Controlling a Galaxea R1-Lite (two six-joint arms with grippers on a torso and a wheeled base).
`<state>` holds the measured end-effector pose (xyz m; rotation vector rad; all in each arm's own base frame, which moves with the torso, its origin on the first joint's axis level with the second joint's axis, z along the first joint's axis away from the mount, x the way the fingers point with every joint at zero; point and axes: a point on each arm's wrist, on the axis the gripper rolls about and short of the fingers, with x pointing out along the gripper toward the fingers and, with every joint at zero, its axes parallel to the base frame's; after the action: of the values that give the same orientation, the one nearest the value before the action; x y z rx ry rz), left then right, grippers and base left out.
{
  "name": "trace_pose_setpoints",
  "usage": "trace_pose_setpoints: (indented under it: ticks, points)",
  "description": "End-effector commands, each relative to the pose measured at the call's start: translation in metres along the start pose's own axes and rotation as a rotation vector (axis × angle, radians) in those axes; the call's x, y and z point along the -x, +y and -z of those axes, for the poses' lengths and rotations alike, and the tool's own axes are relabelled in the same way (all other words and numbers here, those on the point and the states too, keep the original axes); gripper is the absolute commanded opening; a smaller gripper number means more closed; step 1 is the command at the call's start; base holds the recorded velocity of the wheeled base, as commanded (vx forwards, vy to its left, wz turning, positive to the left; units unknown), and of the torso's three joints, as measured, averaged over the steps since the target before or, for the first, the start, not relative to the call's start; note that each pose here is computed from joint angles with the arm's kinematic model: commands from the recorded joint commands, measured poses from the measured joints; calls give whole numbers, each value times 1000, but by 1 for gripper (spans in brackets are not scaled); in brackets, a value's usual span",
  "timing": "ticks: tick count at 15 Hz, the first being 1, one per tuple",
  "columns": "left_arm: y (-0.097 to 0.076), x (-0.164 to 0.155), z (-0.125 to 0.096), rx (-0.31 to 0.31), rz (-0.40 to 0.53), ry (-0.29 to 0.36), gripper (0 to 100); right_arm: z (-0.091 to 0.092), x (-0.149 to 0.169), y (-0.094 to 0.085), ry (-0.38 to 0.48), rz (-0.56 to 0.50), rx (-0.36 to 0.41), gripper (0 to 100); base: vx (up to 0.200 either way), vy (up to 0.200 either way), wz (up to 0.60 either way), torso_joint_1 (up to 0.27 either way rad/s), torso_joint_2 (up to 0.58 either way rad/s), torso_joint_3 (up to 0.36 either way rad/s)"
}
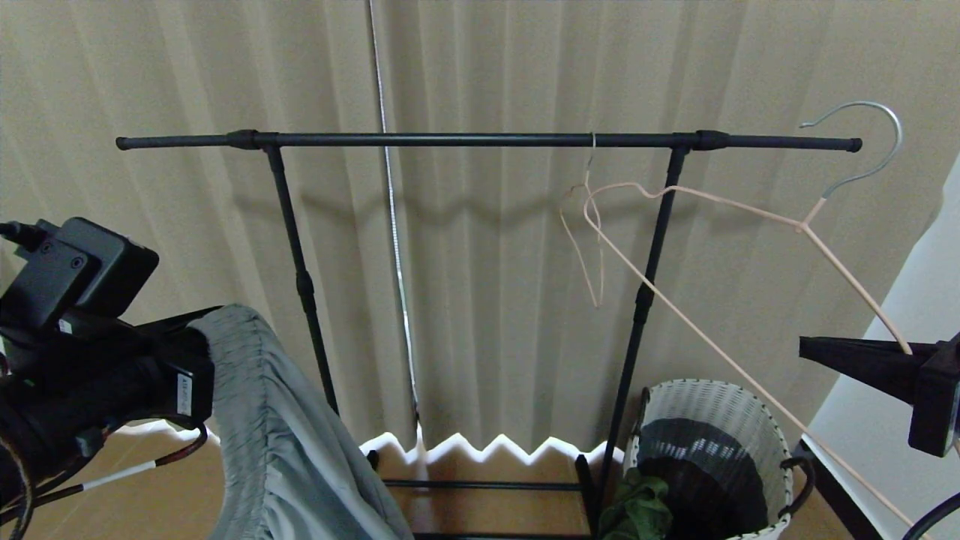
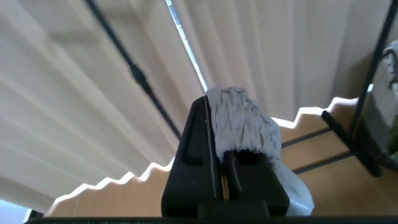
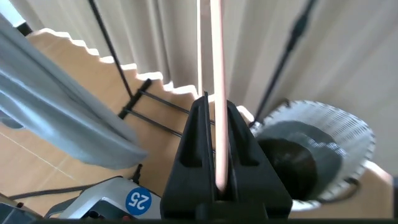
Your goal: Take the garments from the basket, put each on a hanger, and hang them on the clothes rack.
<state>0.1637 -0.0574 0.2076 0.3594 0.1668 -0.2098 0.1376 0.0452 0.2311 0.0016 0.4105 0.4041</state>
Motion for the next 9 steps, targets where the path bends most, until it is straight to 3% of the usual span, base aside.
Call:
trace_pose_setpoints:
  ticks: [1, 7, 9]
  points:
    - [-1, -2, 1, -1, 2, 7, 0, 1, -2, 0, 7, -2, 1, 0, 0, 200, 0, 2, 2, -2]
    - [0, -3, -1, -3, 0, 1, 0, 1, -2, 6, 12, -40, 19, 0, 0, 200, 0, 2, -1, 2]
    - [0, -2, 0, -5, -2, -11, 0, 3, -3, 6, 18, -41, 19, 0, 0, 0, 0, 0, 0, 0]
